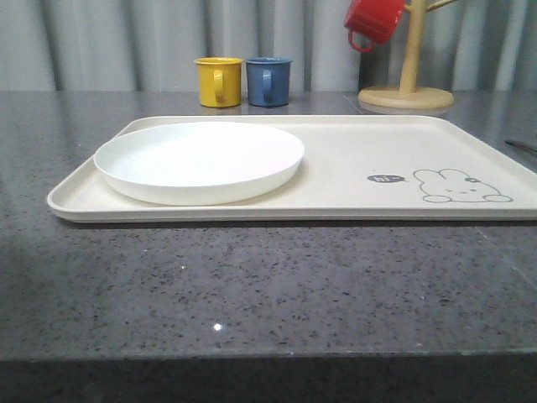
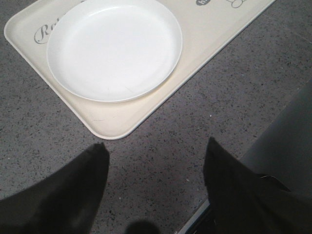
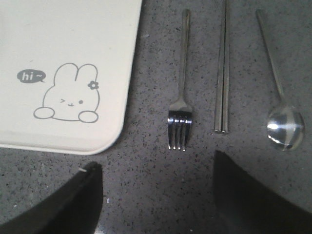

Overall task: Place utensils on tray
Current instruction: 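Open the left gripper and withdraw it from the plate, then grasp the steel fork with the right gripper and lift it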

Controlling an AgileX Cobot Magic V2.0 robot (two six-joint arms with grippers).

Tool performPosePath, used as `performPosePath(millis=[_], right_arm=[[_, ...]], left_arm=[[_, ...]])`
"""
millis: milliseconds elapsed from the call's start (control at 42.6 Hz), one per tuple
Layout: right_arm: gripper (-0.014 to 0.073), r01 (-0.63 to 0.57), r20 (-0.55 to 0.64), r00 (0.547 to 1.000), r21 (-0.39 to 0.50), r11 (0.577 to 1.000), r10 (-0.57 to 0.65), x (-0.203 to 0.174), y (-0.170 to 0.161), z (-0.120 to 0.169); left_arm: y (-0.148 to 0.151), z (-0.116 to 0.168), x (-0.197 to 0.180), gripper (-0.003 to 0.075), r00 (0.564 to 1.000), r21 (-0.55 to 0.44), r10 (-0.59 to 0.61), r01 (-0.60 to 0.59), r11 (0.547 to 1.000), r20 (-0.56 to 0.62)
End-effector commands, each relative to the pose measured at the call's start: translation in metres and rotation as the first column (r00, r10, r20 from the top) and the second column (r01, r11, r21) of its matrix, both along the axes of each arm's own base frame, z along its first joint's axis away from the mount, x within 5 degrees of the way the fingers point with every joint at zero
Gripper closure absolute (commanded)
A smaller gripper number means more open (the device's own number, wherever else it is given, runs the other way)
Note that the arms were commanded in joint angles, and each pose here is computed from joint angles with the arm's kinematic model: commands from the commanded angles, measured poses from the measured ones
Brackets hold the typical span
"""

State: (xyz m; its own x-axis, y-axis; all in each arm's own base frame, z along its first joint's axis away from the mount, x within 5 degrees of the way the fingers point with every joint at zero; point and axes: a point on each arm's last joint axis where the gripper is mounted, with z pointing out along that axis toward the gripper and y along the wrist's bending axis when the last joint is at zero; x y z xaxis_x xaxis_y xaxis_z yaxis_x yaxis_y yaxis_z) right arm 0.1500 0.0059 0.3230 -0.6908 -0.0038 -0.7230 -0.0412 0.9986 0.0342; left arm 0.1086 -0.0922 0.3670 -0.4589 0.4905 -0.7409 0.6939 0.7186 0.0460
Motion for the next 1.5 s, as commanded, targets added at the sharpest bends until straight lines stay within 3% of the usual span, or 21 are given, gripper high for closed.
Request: performPosePath(millis=[0,399,704,1055,1126,1290,1477], right_arm=[[0.0085,-0.001,-0.015,1.000,-0.018,1.000,0.001,0.026,-0.001,0.014],[0.0088,0.047,-0.310,0.949,-0.024,0.999,-0.052,0.131,-0.020,-0.003],[0.0088,0.025,-0.386,0.922,-0.027,0.999,-0.034,0.176,-0.021,-0.025],[0.0088,0.023,-0.429,0.903,-0.025,0.999,-0.032,0.199,-0.022,-0.043],[0.0122,0.023,-0.432,0.901,-0.025,0.999,-0.031,0.199,-0.022,-0.044],[0.0305,0.022,-0.438,0.898,-0.025,0.999,-0.031,0.199,-0.022,-0.045],[0.0417,0.019,-0.476,0.879,-0.023,1.000,-0.028,0.195,-0.022,-0.046]], left_arm=[[-0.003,0.012,0.001,0.0305,0.999,-0.065,0.004,-0.001,0.998,0.053],[-0.003,0.011,0.002,0.0305,0.999,-0.063,0.004,-0.001,0.998,0.051],[-0.003,0.011,0.002,0.0305,0.999,-0.063,0.004,-0.001,0.998,0.051],[-0.003,0.011,0.002,0.0305,0.999,-0.063,0.004,-0.001,0.998,0.051],[-0.003,0.011,0.002,0.0305,0.999,-0.063,0.004,-0.001,0.998,0.051],[-0.003,0.011,0.002,0.0305,0.999,-0.063,0.004,-0.001,0.998,0.051],[-0.003,0.011,0.002,0.0305,0.999,-0.063,0.004,-0.001,0.998,0.051]])
